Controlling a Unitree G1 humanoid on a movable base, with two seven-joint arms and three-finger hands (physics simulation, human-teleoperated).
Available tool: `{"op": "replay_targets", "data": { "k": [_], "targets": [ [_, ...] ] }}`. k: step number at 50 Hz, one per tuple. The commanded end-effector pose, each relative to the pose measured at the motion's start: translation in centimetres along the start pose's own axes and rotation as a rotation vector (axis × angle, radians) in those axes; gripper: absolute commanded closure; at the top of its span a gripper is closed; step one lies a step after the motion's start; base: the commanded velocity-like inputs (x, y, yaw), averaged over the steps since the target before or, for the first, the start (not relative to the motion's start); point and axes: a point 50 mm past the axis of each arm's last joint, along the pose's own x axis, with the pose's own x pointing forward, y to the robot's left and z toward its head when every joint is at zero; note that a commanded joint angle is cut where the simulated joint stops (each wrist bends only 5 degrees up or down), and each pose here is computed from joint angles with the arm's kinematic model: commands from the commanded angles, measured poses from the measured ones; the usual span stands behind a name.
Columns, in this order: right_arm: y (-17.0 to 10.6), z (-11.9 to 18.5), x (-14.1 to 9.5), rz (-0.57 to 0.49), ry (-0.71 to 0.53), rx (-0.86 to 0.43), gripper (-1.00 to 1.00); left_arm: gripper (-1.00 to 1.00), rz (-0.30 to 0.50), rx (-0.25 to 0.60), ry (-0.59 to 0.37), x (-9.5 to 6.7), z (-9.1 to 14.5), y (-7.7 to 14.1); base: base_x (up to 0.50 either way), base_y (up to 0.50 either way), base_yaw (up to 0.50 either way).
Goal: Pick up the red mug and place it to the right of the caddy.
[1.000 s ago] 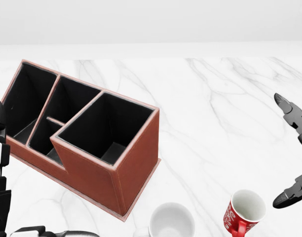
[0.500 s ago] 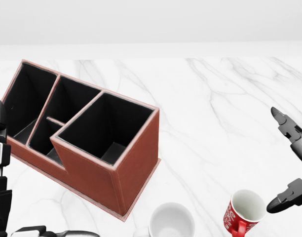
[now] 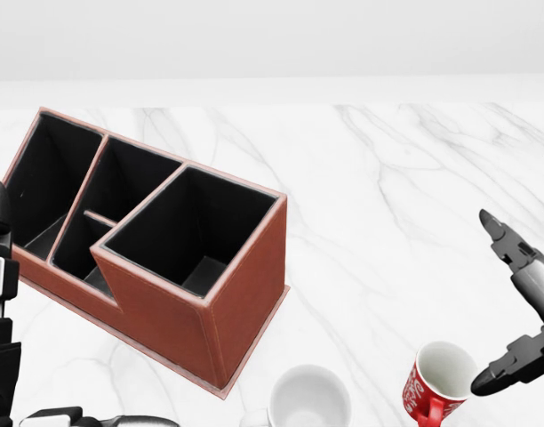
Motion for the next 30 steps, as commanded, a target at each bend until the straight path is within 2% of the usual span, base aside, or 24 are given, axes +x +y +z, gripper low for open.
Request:
{"op": "replay_targets", "data": {
  "k": [1,30],
  "targets": [
    [1.1,-0.7,0.8,0.034,0.008,-0.002,-1.00,-1.00,-0.004,-0.001,0.067,0.6,-2.2,-0.3,0.00,0.00,0.00],
    [3.1,-1.4,1.0,0.064,0.008,-0.002,-1.00,-1.00,0.000,0.001,0.064,0.6,-2.1,-0.2,0.00,0.00,0.00]
  ]
}}
